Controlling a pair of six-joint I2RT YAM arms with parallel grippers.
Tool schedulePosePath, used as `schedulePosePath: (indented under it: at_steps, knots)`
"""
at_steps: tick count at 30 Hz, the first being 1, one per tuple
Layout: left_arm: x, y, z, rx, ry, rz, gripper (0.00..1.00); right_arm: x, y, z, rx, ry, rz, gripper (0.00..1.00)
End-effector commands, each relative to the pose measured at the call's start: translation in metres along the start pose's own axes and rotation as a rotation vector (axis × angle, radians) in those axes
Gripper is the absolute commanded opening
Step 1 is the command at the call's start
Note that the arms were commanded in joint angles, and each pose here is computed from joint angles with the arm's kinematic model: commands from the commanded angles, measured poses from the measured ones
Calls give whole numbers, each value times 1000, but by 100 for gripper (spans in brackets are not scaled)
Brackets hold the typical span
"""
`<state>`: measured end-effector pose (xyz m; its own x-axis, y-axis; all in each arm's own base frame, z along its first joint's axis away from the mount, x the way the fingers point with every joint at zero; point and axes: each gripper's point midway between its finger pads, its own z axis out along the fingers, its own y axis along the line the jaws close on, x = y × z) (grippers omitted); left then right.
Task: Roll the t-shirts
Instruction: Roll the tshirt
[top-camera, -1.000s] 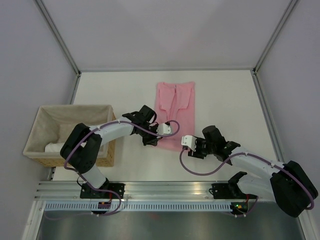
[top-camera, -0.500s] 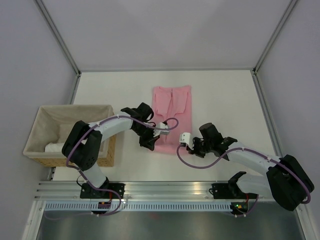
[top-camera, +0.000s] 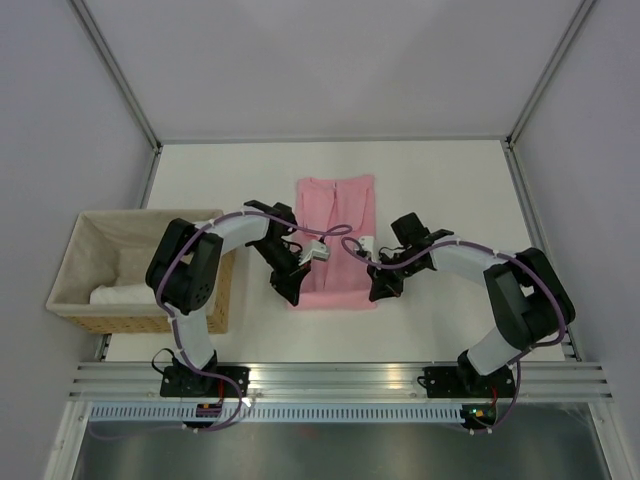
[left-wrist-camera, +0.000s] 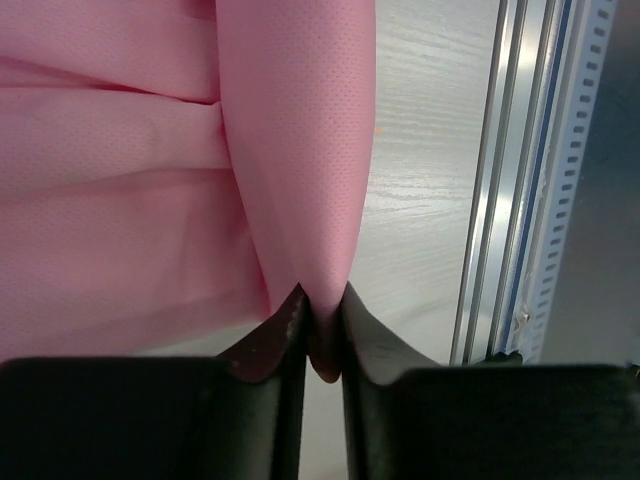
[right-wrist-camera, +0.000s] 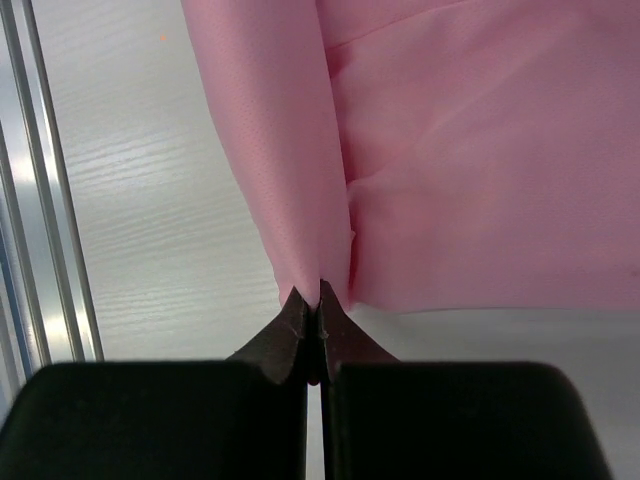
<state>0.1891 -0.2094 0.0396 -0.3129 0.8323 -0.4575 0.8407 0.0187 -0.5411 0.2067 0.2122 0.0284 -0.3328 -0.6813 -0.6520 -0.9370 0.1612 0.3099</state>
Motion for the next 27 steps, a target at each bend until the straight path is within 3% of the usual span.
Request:
schedulePosePath:
  at_steps: [1,5,9,11,14,19,21,27]
  knots:
    - [-6,2,-6,7,-36,32,27,-26,0,-12,-48,-113,37,1]
    - [-16,10,-11,-33,-66,11,45,-32,-2,-7,-93,-129,76,5]
    - [-23,15,-14,-88,-95,-20,47,-29,-5,-4,-98,-110,115,8]
    - [-25,15,-15,-95,-105,-42,43,-31,-4,-4,-103,-120,123,9]
    - [-25,15,-15,-101,-106,-69,3,-24,-2,-5,-103,-89,151,11]
    - [-14,31,-21,-155,-96,-97,2,-14,-8,-11,-56,-39,168,12]
    - [-12,38,-21,-170,-80,-97,3,-8,-10,-9,-60,-9,166,17]
    - [-10,35,-18,-149,-76,-47,17,5,-15,-17,28,47,156,32]
